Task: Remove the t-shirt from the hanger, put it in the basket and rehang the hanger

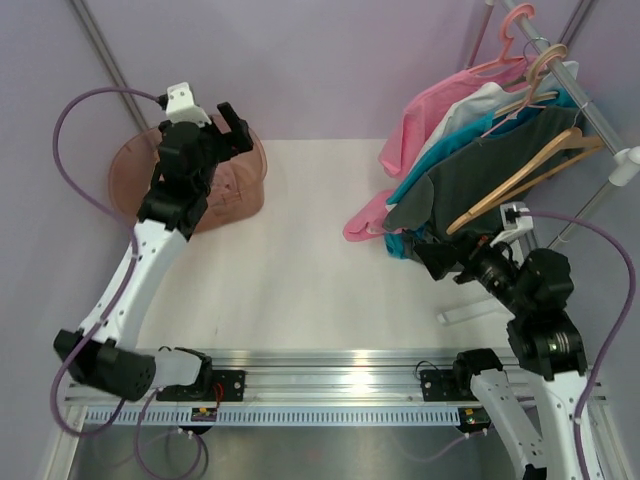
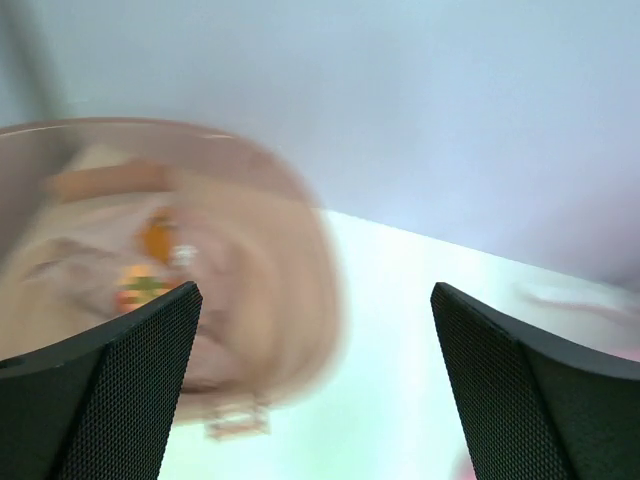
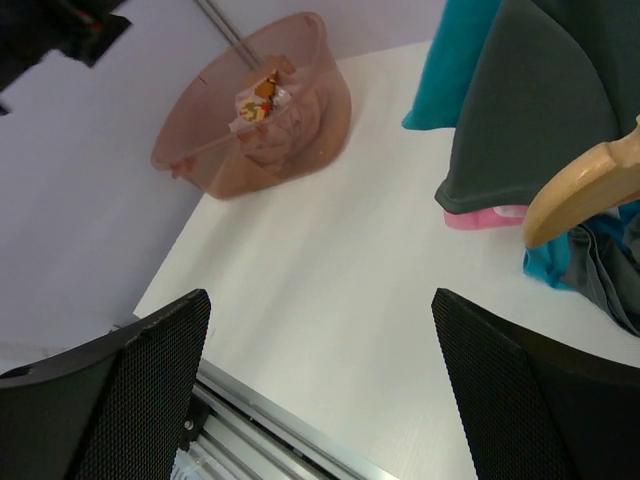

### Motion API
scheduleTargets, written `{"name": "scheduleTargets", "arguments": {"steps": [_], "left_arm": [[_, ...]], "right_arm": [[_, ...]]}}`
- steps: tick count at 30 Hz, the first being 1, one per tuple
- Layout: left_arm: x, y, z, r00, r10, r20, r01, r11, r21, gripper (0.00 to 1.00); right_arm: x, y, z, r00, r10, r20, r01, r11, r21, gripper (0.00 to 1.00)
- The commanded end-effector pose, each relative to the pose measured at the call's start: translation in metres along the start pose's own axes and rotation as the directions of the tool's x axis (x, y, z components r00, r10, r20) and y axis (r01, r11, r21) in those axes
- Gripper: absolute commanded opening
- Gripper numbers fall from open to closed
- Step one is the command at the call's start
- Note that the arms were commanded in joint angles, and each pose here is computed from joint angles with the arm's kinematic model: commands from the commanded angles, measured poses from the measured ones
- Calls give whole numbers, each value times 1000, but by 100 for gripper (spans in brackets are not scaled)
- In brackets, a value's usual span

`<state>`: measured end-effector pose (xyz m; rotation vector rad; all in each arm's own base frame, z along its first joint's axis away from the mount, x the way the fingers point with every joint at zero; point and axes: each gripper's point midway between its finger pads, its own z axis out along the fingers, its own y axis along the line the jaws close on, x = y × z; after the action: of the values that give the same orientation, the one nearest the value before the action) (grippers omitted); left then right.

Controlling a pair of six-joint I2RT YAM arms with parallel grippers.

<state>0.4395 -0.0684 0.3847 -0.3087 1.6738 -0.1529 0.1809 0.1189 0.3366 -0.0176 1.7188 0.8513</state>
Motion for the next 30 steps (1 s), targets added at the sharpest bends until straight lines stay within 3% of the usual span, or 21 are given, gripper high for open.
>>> {"name": "scheduleTargets", "arguments": {"steps": [1, 2, 3, 4, 5, 7, 8, 12, 13, 16, 23, 30], "left_arm": [[25, -61, -45, 995, -77, -70, 93, 956, 277, 99], [22, -79, -74, 995, -79, -61, 96, 927, 362, 99], [46, -83, -84, 993, -60, -97, 94, 910, 403, 99], [52, -89, -96, 993, -63, -100, 101, 894, 437, 99], [62, -98, -114, 992, -55, -112, 103, 867, 487, 99], [77, -96, -141, 991, -65, -116, 118, 837, 534, 99], [87, -101, -154, 990, -60, -131, 125, 813, 568, 99], [121, -101, -191, 986, -27, -164, 128, 751, 647, 99], [136, -103, -199, 986, 30, -163, 90, 733, 674, 99], [159, -102, -210, 980, 64, -191, 90, 706, 702, 99], [161, -112, -233, 982, 87, -170, 83, 608, 790, 99], [168, -112, -241, 980, 90, -175, 92, 575, 813, 99]], "right_arm": [[-8, -9, 23, 999, 7, -45, -6, 999, 32, 99], [-7, -8, 29, 998, 10, -65, -8, 999, 31, 100], [-11, -11, 34, 998, 5, -65, -1, 998, 62, 99], [-5, 5, 45, 990, -21, -136, 25, 999, 31, 99], [-5, 0, 52, 989, -44, -144, 59, 994, 97, 99], [10, 35, 64, 964, -117, -240, 131, 991, 41, 100], [6, 32, 69, 965, -136, -222, 162, 981, 103, 100], [14, 56, 82, 956, -214, -201, 233, 969, 76, 99], [25, 57, 89, 951, -233, -205, 252, 965, 73, 100], [41, 44, 100, 952, -261, -163, 278, 956, 90, 100], [48, 65, 75, 985, -163, -59, 157, 982, -106, 99], [57, 46, 77, 977, -204, -55, 201, 978, -52, 100]]}}
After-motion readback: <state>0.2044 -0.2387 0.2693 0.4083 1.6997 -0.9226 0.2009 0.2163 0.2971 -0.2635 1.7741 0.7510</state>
